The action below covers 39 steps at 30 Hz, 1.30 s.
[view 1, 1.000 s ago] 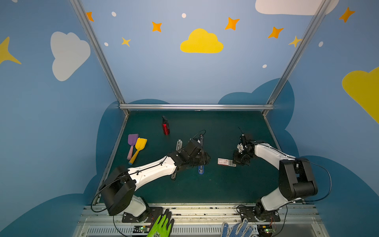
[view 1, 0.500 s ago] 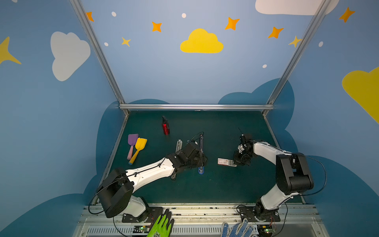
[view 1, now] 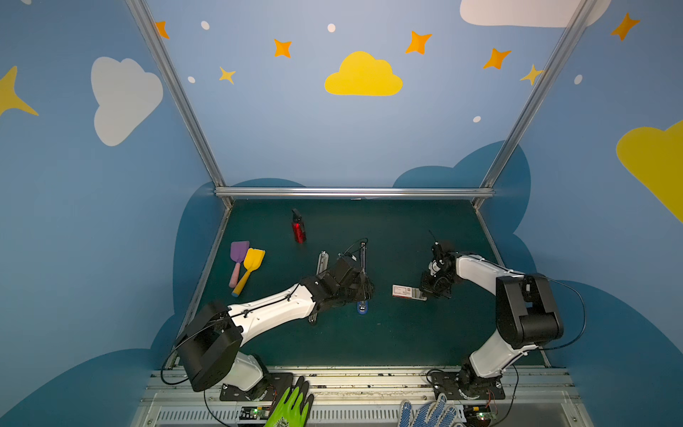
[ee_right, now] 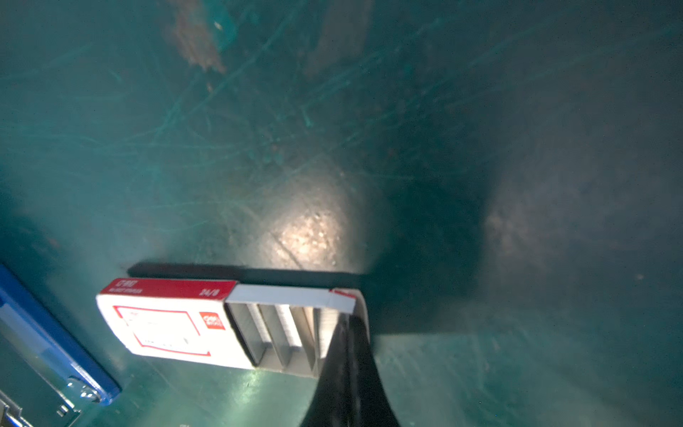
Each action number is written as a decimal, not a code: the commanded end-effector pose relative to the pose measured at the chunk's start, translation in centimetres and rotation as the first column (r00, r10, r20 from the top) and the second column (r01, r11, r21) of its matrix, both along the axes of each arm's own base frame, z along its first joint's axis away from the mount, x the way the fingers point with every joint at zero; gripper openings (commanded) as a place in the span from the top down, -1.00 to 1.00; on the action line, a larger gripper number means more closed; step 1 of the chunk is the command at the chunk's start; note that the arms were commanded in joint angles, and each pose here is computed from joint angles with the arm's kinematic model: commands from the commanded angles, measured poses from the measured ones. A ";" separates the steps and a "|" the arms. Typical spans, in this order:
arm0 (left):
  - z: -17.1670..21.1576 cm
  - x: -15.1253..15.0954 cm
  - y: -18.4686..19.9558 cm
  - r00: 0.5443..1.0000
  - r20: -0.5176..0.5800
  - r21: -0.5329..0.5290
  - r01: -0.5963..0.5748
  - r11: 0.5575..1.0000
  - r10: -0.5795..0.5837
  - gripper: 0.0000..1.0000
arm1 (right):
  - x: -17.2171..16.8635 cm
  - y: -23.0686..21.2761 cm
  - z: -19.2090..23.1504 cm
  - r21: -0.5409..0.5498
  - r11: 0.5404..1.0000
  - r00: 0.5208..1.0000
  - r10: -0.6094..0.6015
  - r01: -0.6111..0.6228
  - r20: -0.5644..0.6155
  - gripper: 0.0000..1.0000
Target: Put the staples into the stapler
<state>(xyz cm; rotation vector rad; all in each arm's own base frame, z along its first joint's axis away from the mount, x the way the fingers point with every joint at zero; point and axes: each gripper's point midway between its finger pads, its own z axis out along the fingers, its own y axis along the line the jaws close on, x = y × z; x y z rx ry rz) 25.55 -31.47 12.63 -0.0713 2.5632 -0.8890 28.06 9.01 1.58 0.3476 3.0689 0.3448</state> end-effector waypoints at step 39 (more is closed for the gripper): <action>14.1 2.0 2.3 0.980 0.170 -0.586 0.187 0.788 -0.106 0.07 | -0.7 15.8 24.8 0.677 0.408 0.778 0.163 -0.613 0.606 1.00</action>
